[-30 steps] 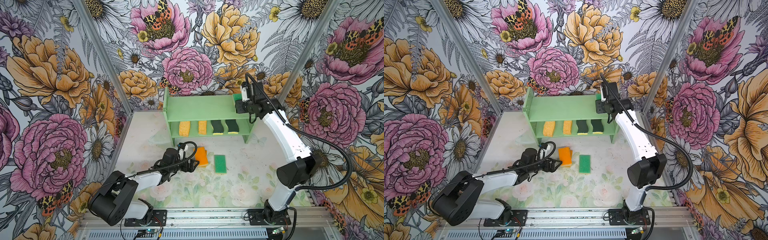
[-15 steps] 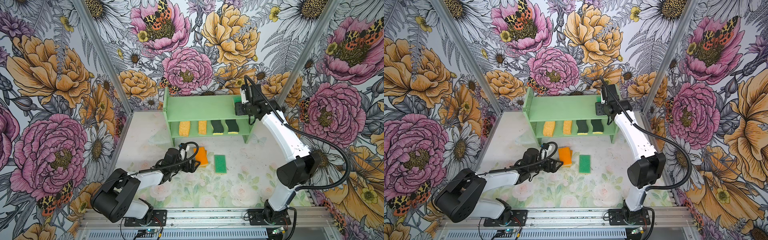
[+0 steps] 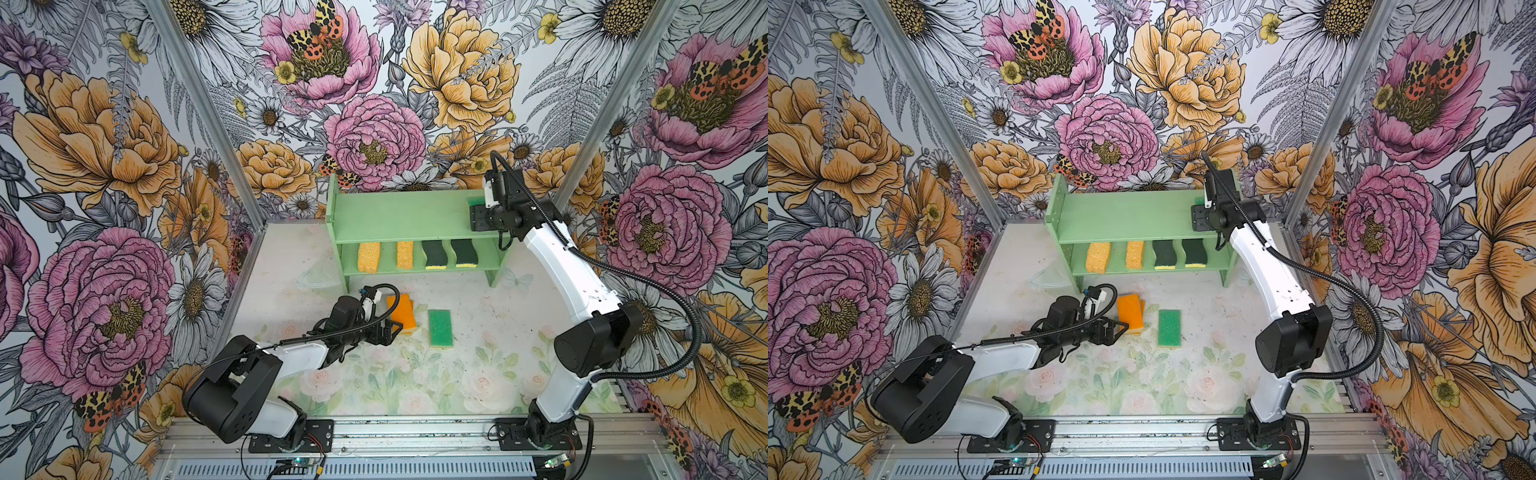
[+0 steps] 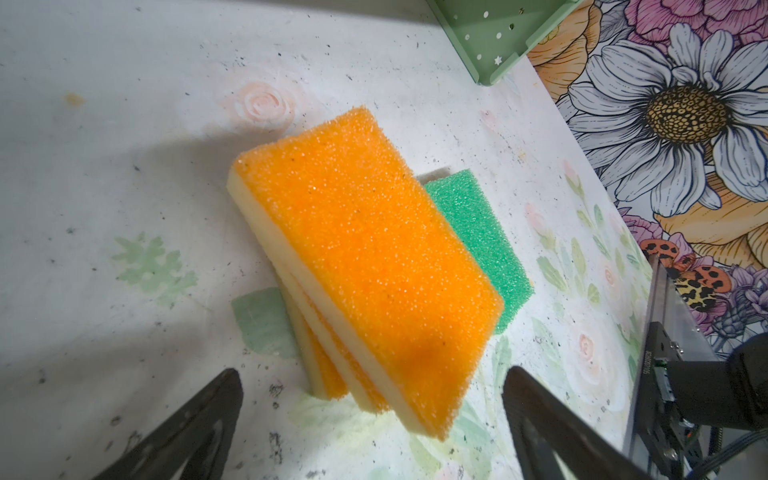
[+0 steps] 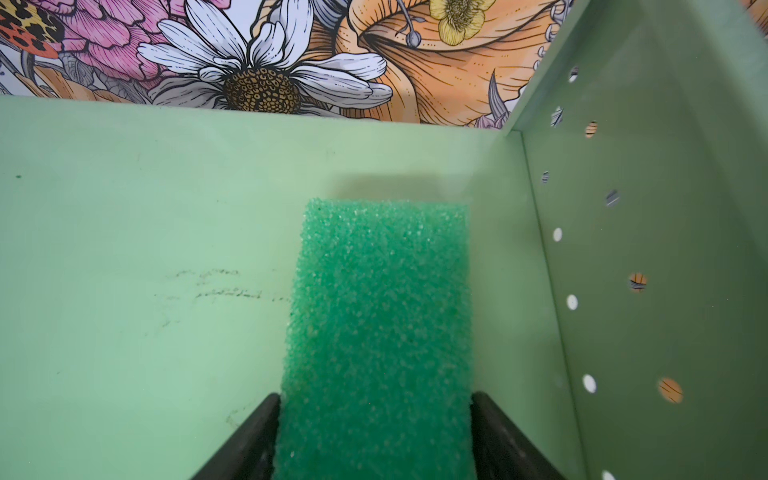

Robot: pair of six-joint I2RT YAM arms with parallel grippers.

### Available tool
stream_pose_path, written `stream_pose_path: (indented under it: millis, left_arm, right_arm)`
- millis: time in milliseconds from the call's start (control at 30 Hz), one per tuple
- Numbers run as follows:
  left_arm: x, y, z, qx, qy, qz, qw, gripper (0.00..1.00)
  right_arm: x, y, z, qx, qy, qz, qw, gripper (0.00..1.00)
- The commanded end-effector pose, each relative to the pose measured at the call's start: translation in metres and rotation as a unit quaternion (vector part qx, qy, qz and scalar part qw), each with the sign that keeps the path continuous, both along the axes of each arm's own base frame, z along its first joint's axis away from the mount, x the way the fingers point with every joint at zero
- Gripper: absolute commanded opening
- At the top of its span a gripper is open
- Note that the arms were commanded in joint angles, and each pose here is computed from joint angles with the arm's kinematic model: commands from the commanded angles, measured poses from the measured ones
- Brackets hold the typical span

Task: Place and organize the cleaning sponges onto the shelf
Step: 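Lower the green sponge onto the upper shelf and open the right gripper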

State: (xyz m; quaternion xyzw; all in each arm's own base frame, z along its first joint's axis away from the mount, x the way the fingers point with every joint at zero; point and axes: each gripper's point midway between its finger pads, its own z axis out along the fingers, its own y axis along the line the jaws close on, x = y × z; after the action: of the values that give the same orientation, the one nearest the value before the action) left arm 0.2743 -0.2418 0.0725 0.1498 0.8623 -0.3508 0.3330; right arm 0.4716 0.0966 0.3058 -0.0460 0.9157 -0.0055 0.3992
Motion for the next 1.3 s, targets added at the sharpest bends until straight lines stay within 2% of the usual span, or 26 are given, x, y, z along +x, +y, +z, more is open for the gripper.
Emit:
stream_pose_path:
  millis: [0,367,700,1000,1267]
  left_arm:
    - [0.009,-0.005,0.012,-0.011,-0.017,0.007,1.0,0.99]
    - [0.008,-0.005,0.013,-0.011,-0.018,0.007,1.0,0.99]
    - [0.006,-0.003,0.012,-0.011,-0.018,0.008,1.0,0.99]
    - [0.006,-0.003,0.018,-0.013,-0.022,0.009,1.0,0.99]
    - [0.005,-0.003,0.024,-0.017,-0.024,0.012,0.999,0.99]
  right_arm:
    - [0.0,-0.005,0.011,0.003,-0.019,-0.007,1.0,0.74]
    - [-0.006,-0.005,0.032,0.01,-0.041,-0.002,0.999,0.81]
    - [-0.023,-0.009,0.068,0.013,-0.08,0.005,0.997,0.86]
    - [-0.067,-0.011,0.091,0.049,-0.105,-0.003,0.993,0.86]
    - [-0.127,0.0,0.083,0.09,-0.102,0.012,0.991,0.88]
